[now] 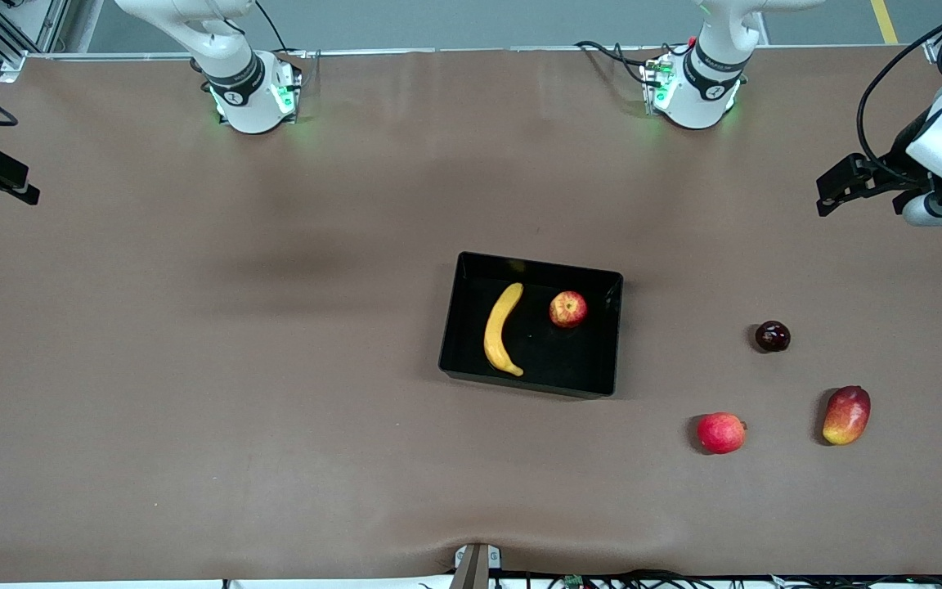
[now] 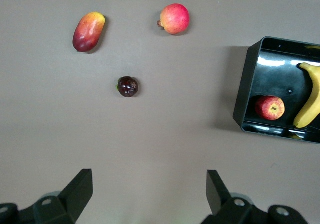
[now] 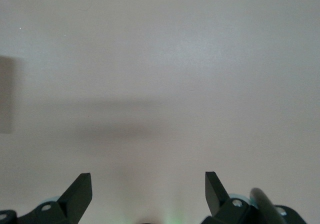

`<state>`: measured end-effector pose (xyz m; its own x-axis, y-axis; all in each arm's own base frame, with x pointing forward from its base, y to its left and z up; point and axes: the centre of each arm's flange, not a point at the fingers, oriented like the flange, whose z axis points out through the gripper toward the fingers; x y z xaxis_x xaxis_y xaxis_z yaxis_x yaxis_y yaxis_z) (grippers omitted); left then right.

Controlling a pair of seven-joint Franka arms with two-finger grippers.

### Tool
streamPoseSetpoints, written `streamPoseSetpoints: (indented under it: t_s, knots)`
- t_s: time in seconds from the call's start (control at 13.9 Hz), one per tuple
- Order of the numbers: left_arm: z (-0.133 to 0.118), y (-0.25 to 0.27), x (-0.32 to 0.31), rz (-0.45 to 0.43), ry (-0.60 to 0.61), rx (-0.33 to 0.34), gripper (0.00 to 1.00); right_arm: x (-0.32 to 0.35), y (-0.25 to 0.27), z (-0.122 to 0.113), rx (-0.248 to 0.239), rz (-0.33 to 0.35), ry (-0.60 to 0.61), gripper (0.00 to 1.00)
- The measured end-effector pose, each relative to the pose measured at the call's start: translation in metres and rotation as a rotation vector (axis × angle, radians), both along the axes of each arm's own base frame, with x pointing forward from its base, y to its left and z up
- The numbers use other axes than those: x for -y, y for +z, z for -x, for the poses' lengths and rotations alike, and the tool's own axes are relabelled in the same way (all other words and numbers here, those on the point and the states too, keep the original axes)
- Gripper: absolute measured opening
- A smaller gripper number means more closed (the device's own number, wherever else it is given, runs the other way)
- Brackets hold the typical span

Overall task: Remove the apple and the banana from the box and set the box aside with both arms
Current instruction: 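Reach the left gripper down into the black box toward the red apple, then grasp the red apple inside the box with the left gripper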

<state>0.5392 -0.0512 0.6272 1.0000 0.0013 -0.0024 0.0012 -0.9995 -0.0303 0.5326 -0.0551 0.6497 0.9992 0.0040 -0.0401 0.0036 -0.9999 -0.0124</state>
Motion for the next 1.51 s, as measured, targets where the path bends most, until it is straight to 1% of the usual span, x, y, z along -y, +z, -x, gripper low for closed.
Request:
streamPoseSetpoints:
  t_s: [0.36, 0.58, 0.72, 0.86, 1.08, 1.37, 1.51]
  knots:
    - [-0.001, -0.003, 0.003, -0.010, -0.007, -0.004, 1.00, 0.000, 0.000, 0.000, 0.001, 0.000, 0.000, 1.00]
    - [-0.014, -0.029, 0.036, -0.030, -0.063, -0.036, 1.00, 0.000, 0.001, 0.000, 0.002, 0.000, 0.000, 1.00]
    - [-0.029, -0.060, 0.080, -0.021, -0.057, -0.036, 1.00, 0.000, 0.001, 0.000, 0.002, 0.000, 0.000, 1.00]
    - [-0.040, -0.098, 0.126, -0.010, -0.002, -0.042, 1.00, 0.000, 0.001, 0.000, 0.002, 0.000, 0.000, 1.00]
    - [-0.052, -0.152, 0.186, 0.015, 0.046, -0.034, 1.00, 0.000, 0.001, 0.000, 0.004, 0.000, -0.001, 1.00]
    - [-0.049, -0.223, 0.266, 0.052, 0.167, -0.017, 1.00, 0.000, 0.001, -0.001, 0.006, 0.001, 0.000, 1.00]
    - [-0.046, -0.260, 0.291, 0.059, 0.210, -0.031, 1.00, 0.000, 0.002, -0.001, 0.006, 0.001, 0.001, 1.00]
